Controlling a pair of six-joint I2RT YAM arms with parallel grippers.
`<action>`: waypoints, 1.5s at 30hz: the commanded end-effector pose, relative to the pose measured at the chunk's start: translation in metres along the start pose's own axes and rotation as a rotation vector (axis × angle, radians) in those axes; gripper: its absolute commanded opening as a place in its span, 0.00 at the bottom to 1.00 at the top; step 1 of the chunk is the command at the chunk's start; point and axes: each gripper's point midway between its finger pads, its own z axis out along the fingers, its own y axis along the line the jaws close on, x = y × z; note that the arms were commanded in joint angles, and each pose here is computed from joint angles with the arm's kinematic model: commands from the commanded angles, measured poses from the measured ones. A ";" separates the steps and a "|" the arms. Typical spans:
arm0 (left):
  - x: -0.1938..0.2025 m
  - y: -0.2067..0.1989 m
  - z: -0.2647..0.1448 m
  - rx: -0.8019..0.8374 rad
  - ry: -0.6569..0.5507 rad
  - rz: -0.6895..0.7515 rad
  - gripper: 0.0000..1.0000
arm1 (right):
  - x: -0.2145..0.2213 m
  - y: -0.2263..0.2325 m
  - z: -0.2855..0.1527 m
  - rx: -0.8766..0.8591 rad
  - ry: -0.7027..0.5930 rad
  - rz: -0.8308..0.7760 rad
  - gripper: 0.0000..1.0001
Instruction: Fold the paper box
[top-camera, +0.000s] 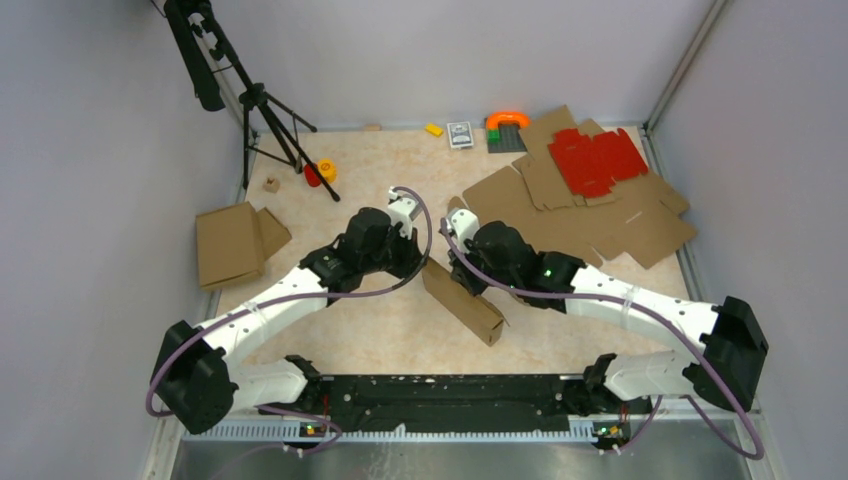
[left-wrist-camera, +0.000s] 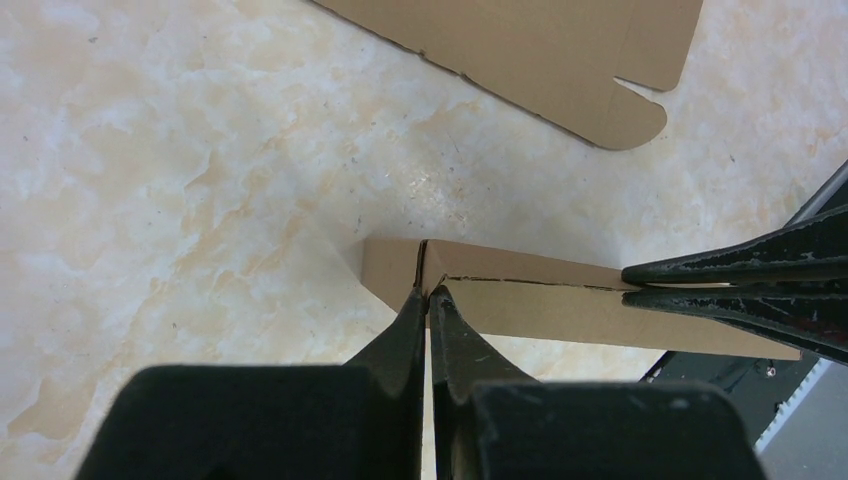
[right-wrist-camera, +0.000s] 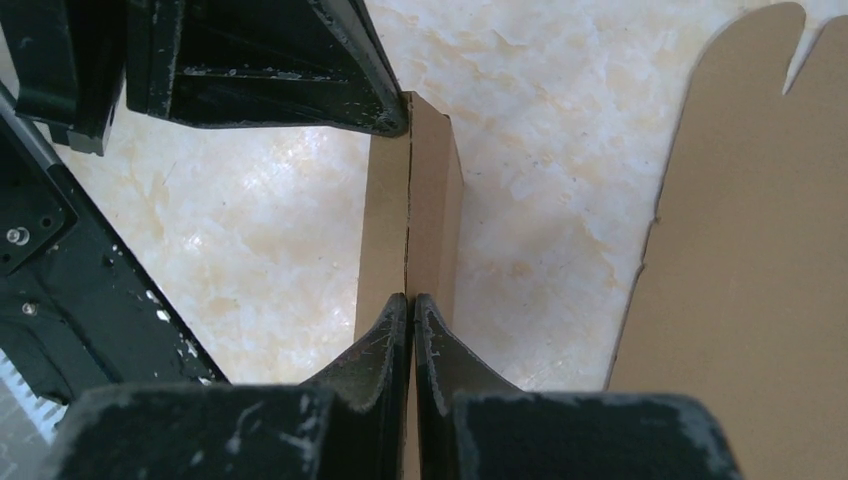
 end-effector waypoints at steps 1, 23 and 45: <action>0.014 -0.006 0.007 0.042 0.042 -0.010 0.00 | 0.006 0.019 0.004 -0.121 0.009 -0.030 0.00; 0.014 -0.009 0.017 0.056 0.049 -0.020 0.00 | -0.068 -0.013 0.002 -0.148 -0.263 0.263 0.38; 0.016 -0.013 0.020 0.074 0.054 -0.027 0.00 | -0.023 -0.012 0.034 -0.181 -0.134 0.353 0.00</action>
